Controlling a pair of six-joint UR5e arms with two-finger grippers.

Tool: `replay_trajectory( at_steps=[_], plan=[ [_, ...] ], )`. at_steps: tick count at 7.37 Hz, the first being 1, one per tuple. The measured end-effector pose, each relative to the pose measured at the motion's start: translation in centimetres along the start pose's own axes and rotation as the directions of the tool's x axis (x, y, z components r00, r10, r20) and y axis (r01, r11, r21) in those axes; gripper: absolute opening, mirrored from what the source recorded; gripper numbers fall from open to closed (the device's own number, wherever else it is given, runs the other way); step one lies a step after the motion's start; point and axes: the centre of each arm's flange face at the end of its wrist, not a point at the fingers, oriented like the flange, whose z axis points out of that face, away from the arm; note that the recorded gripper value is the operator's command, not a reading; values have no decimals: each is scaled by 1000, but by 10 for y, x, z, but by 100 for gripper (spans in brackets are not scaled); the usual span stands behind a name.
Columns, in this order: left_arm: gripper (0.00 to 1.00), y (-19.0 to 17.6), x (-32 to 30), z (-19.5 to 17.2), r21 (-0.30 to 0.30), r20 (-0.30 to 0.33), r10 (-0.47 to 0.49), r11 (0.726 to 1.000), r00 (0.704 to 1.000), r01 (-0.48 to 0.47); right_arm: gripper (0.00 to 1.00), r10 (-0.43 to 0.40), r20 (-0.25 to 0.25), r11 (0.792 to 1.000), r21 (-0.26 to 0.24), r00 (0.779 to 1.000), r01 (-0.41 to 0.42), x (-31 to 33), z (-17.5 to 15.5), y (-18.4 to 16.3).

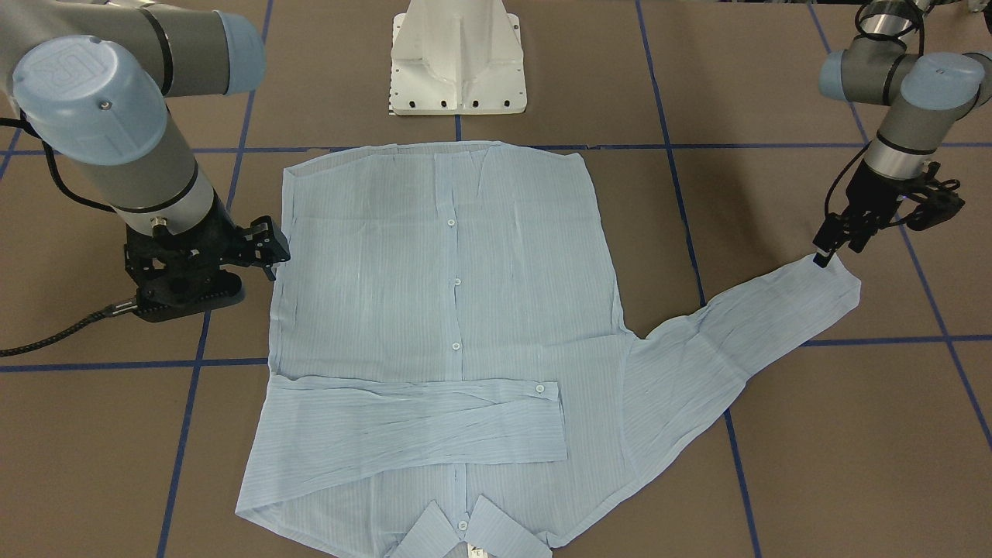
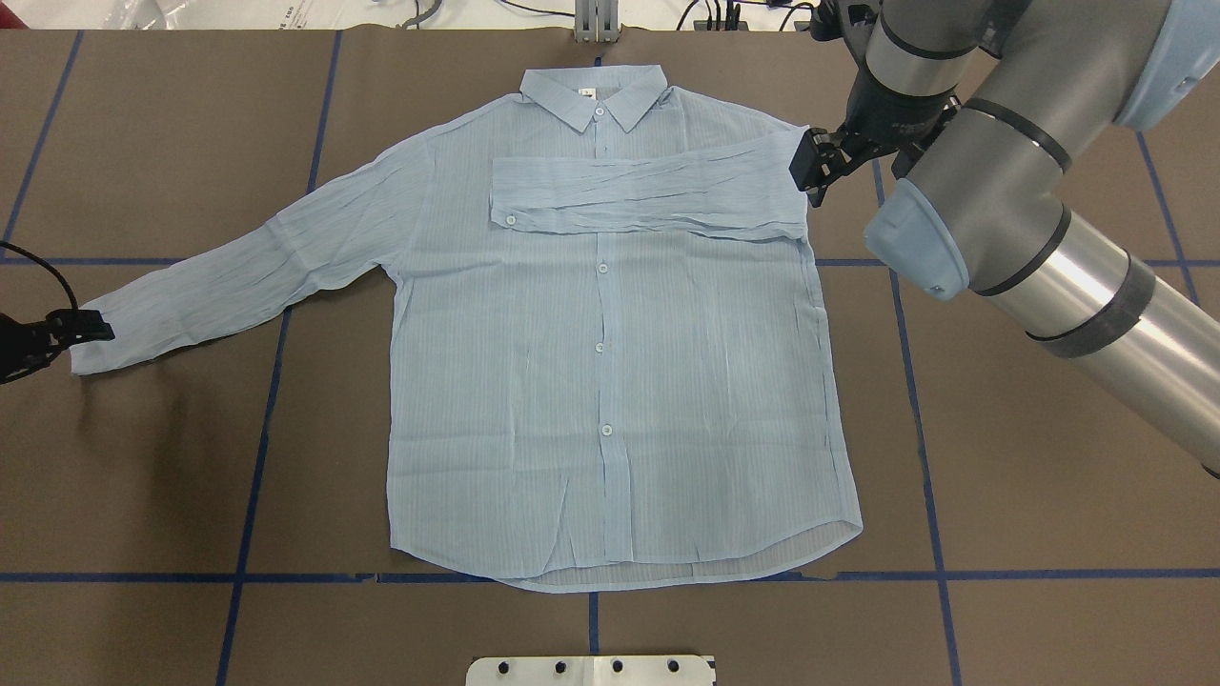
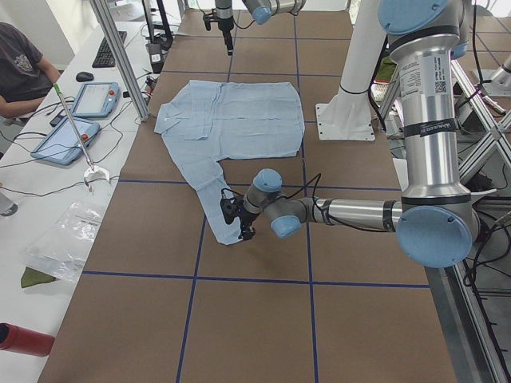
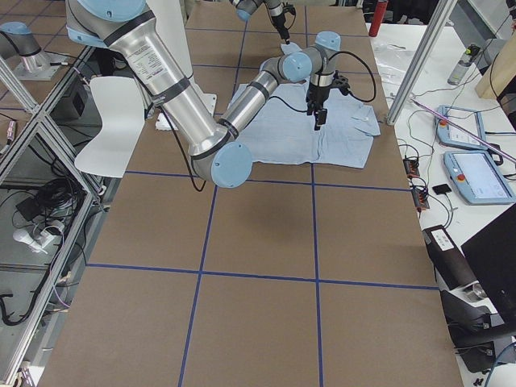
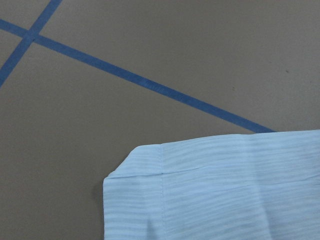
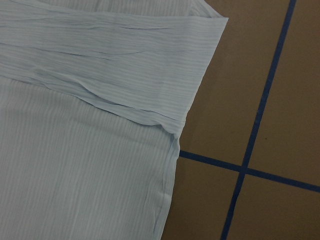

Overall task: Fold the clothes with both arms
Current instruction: 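Release the sleeve and raise the right gripper back to the shirt's side, then grasp the other sleeve cuff with the left gripper and lift it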

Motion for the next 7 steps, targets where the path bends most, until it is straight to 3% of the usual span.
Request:
replay_trajectory(
  at_steps=[3,7],
  plan=[
    [62,7,-10,4,-3,25,7,1000,1000,-7,100,12,-4,1000,2,1000,-12,4,2,3],
    [58,15,-12,7,-17,32,18,1000,999,-17,100,12,-3,1000,3,1000,-12,2,4,3]
  ],
)
